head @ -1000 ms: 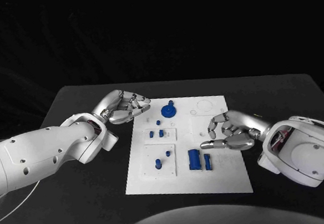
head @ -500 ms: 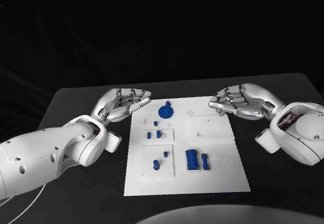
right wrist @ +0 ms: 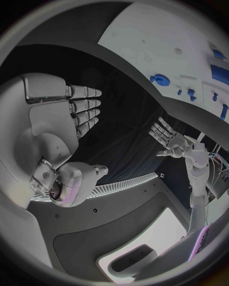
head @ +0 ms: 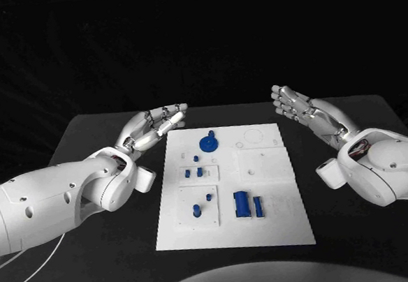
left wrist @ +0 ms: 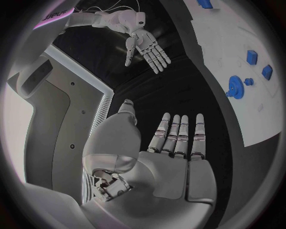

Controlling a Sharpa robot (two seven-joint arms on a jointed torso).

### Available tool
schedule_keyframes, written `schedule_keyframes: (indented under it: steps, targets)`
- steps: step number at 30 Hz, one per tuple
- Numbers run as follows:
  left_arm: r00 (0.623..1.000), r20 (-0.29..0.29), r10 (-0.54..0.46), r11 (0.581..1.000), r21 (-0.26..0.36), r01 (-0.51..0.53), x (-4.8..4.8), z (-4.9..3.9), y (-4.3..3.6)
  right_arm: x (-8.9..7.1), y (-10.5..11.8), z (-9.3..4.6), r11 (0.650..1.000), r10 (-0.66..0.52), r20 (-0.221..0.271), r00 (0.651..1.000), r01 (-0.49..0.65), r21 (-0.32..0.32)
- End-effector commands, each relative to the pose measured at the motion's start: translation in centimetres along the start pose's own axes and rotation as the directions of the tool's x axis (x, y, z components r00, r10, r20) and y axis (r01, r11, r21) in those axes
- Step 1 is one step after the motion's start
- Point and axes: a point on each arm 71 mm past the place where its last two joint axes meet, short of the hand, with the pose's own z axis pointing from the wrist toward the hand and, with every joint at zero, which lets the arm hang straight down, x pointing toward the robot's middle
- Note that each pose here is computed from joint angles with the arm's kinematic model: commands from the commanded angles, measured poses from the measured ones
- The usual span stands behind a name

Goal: Assemble the parts on the task board

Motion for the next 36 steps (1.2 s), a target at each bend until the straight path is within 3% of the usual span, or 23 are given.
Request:
schedule_keyframes:
  steps: [1,7,10,15,22,36]
  targets:
    - [0.994,0.105,-0.028,0.999,-0.021,0.030,0.34,0.53,-0.11,-0.1,-0.2,0.7,0.998,0.068,0.061,0.996,-0.069,0.002]
    - [0.962,0.259,-0.090,0.993,-0.049,0.106,1.41,1.69,-0.56,0.2,-0.3,2.4,0.983,0.182,0.158,0.971,-0.184,0.000]
    - [0.931,0.343,-0.122,0.985,-0.071,0.155,2.06,2.21,-0.76,0.5,-0.5,3.5,0.964,0.259,0.230,0.938,-0.266,-0.002]
    - [0.894,0.423,-0.150,0.973,-0.096,0.209,2.73,2.62,-0.91,0.9,-0.9,4.8,0.933,0.343,0.319,0.884,-0.360,-0.003]
    - [0.882,0.445,-0.157,0.969,-0.104,0.225,2.93,2.72,-0.95,1.3,-1.2,5.5,0.910,0.387,0.372,0.843,-0.416,-0.004]
    - [0.882,0.445,-0.157,0.969,-0.104,0.225,2.93,2.72,-0.95,1.3,-1.2,5.5,0.908,0.389,0.375,0.841,-0.418,-0.004]
